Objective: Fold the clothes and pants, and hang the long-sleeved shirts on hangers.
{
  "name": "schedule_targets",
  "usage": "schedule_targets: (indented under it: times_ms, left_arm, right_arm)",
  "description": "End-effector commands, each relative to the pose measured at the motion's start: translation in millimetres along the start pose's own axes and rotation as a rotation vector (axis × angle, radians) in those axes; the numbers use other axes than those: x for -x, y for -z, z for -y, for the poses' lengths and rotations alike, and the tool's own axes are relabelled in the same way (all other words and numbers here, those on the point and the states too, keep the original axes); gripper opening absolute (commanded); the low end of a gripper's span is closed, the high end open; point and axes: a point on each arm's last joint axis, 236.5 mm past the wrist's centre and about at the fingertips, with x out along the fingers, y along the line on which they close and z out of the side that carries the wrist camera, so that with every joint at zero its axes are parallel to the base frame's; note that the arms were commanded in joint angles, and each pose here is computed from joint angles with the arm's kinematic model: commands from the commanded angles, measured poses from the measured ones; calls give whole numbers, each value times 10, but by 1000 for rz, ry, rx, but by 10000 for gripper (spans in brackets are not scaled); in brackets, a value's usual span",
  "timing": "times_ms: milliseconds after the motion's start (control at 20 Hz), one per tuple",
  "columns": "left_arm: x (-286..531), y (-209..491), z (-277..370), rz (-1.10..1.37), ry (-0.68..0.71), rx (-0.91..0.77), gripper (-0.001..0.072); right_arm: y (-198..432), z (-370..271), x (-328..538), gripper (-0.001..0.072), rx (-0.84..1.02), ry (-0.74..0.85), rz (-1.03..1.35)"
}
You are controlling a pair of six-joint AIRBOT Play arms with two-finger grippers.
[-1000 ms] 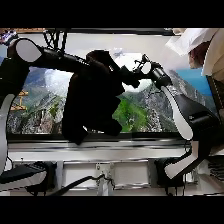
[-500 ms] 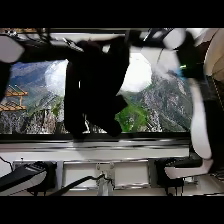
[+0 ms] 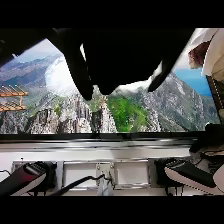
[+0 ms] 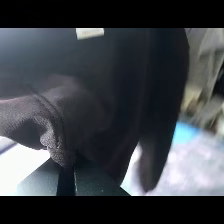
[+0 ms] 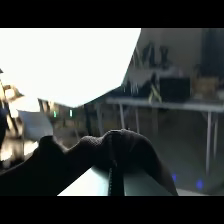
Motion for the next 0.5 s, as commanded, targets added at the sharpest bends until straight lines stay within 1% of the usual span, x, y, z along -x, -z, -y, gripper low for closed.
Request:
schedule_targets:
  times_ms: [0, 100, 150, 300, 450]
  left_arm:
    - [12, 701, -390, -288, -155, -100, 17]
    - [136, 1154, -738, -456, -300, -107, 17]
    - [199, 1401, -796, -539, -329, -99, 17]
    - [409, 2166, -658, -795, -304, -25, 17]
    - [693, 2804, -490, -1013, -305, 78, 17]
  right_arm:
    - [824, 72, -56, 35, -35, 10, -267]
    - [1569, 136, -48, 35, -69, 17, -506]
    - [1898, 174, -17, 35, -95, 29, -617]
    - [2735, 223, 14, 35, -155, 33, -895]
    - [3367, 66, -111, 35, -163, -10, -1053]
